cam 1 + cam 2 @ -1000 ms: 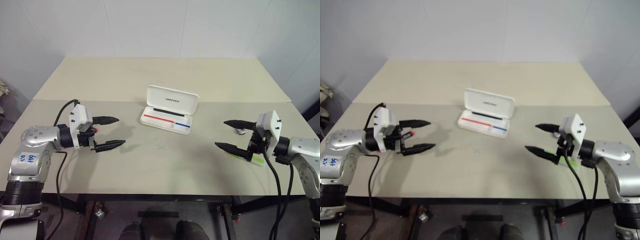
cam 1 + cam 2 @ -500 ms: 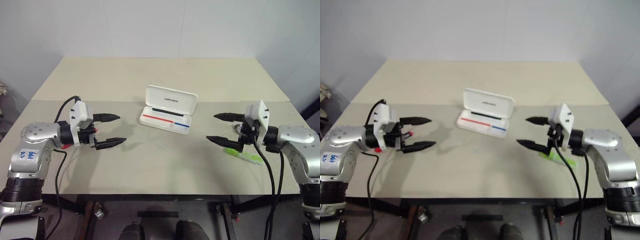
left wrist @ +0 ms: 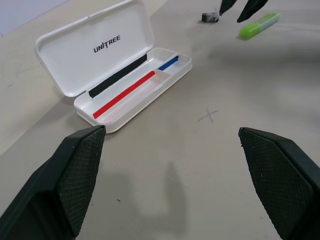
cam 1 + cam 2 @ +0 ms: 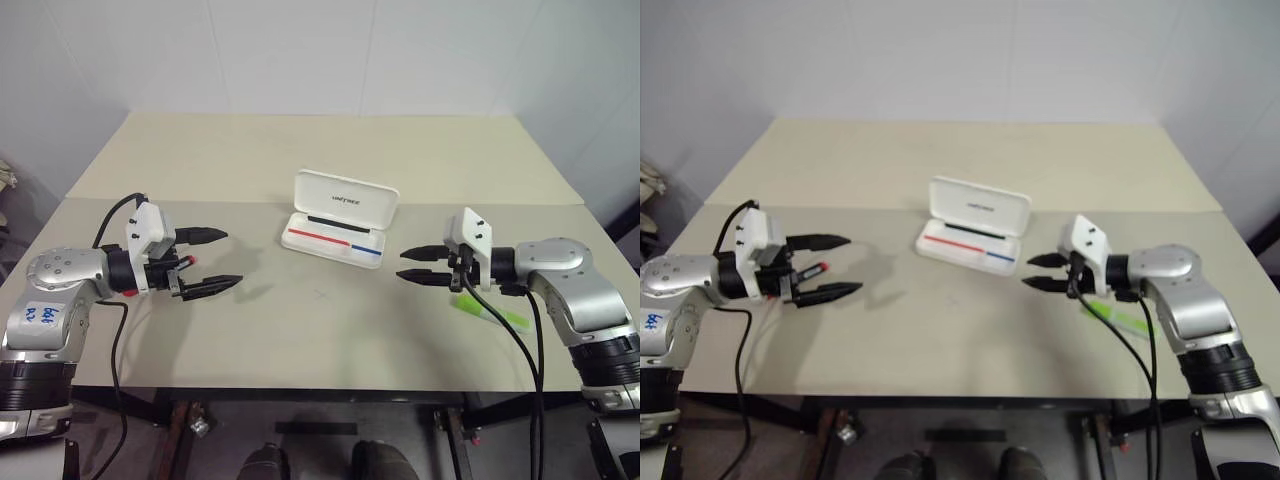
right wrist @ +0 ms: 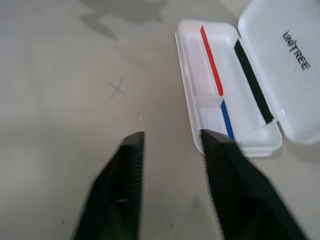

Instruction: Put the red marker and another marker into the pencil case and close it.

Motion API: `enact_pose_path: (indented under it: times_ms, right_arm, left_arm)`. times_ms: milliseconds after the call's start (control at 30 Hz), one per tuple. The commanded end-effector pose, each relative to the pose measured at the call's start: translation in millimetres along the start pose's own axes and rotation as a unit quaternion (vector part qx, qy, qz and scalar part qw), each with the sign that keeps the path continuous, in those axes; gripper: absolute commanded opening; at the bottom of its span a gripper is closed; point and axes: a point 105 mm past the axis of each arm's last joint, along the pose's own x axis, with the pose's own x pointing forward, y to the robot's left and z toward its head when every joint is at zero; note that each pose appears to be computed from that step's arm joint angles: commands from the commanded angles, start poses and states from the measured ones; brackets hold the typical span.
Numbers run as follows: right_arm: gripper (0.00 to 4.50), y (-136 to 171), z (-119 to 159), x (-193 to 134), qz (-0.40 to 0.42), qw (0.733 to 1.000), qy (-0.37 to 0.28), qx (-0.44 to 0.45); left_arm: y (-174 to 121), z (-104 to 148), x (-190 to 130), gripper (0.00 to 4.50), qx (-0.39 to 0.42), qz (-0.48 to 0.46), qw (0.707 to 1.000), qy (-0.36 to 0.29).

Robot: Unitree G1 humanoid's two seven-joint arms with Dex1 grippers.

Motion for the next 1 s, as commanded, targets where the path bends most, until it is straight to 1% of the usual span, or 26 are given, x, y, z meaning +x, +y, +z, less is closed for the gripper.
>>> enact_pose_path:
  times_ms: [33, 167, 300, 433, 733, 1000]
  right_arm:
    - [1.73, 0.6, 9.2, 14.8, 0.022, 0.999, 0.001, -0.026]
    - [1.73, -6.5, 9.6, 26.9, 0.029, 0.999, 0.02, -0.032]
    - [1.73, -11.0, 15.7, 51.1, 0.051, 0.997, 0.044, -0.046]
    - [1.73, -15.3, 22.9, 68.2, 0.058, 0.996, 0.05, -0.053]
    - [1.73, -23.6, 19.7, 87.2, 0.065, 0.993, 0.075, -0.065]
    - [1.73, -36.9, 7.4, 92.1, 0.048, 0.991, 0.109, -0.064]
  left_arm:
    - [1.9, 8.7, -7.3, 4.5, 0.021, 0.015, 1.0, 0.006]
    - [6.0, 8.5, -8.2, 4.5, 0.024, 0.028, 0.999, 0.015]
    - [11.2, 8.2, -7.1, 4.5, 0.024, 0.044, 0.998, 0.027]
    - [13.4, 6.5, -6.9, 4.5, 0.02, 0.058, 0.997, 0.035]
    - [7.8, 2.2, -10.8, 4.5, 0.008, 0.064, 0.997, 0.042]
    - [3.3, 3.8, -11.0, 4.5, 0.005, 0.067, 0.997, 0.038]
